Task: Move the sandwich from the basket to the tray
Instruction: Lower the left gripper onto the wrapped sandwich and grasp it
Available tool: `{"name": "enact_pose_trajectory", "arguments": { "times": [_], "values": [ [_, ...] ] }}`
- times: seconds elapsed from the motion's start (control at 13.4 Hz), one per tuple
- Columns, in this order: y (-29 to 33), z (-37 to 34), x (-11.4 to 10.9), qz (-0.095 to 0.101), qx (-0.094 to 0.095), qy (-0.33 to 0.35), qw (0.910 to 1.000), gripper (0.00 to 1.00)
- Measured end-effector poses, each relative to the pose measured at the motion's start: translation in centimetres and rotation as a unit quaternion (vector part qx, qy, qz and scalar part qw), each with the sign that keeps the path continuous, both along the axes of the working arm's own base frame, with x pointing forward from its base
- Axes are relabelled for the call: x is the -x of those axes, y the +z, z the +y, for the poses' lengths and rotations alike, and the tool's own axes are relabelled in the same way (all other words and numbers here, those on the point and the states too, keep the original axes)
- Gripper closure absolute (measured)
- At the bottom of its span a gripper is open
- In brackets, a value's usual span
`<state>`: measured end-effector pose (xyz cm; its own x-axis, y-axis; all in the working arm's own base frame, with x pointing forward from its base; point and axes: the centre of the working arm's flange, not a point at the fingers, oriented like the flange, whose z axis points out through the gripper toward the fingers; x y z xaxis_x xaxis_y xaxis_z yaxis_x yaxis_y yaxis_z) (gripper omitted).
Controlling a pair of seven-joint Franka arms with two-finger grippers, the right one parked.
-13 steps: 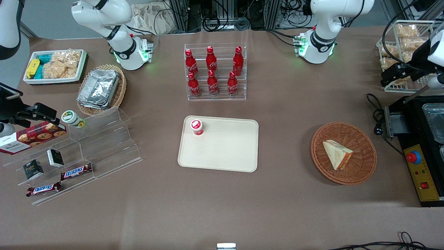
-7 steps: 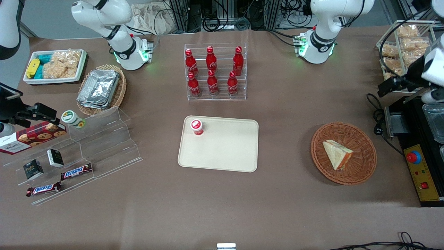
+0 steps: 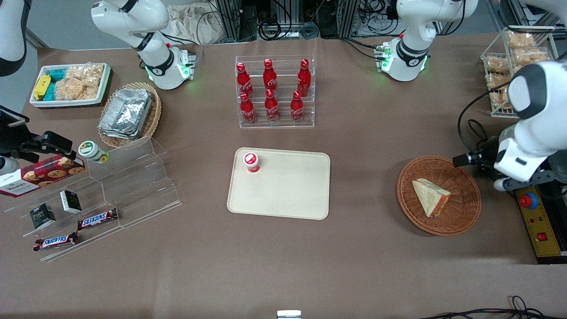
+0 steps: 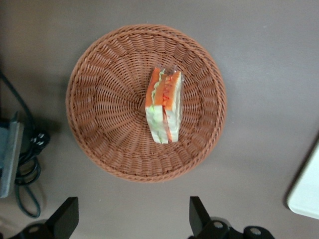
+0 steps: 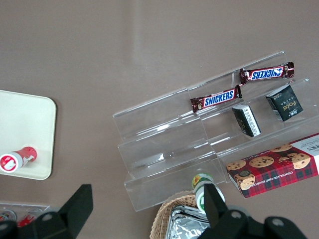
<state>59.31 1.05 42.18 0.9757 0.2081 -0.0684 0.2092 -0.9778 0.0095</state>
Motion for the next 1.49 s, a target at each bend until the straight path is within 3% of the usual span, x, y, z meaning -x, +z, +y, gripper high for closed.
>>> {"name": "enact_pose_trajectory", "arguments": {
  "times": [0.22,0.6,1.04,1.26,1.49],
  "values": [
    [-5.2,0.1,-1.8,-0.005,-0.007,0.001,1.0,0.0],
    [-12.8,0.1,-4.1,-0.033,-0.016,0.003,0.9993,0.0],
    [-17.7,-0.2,-4.6,-0.042,0.0,0.024,0.9988,0.0],
    [-17.6,-0.2,-4.7,-0.043,0.001,0.025,0.9988,0.13],
    [-17.2,-0.3,-5.0,-0.047,0.001,0.024,0.9986,0.48]
  ]
}}
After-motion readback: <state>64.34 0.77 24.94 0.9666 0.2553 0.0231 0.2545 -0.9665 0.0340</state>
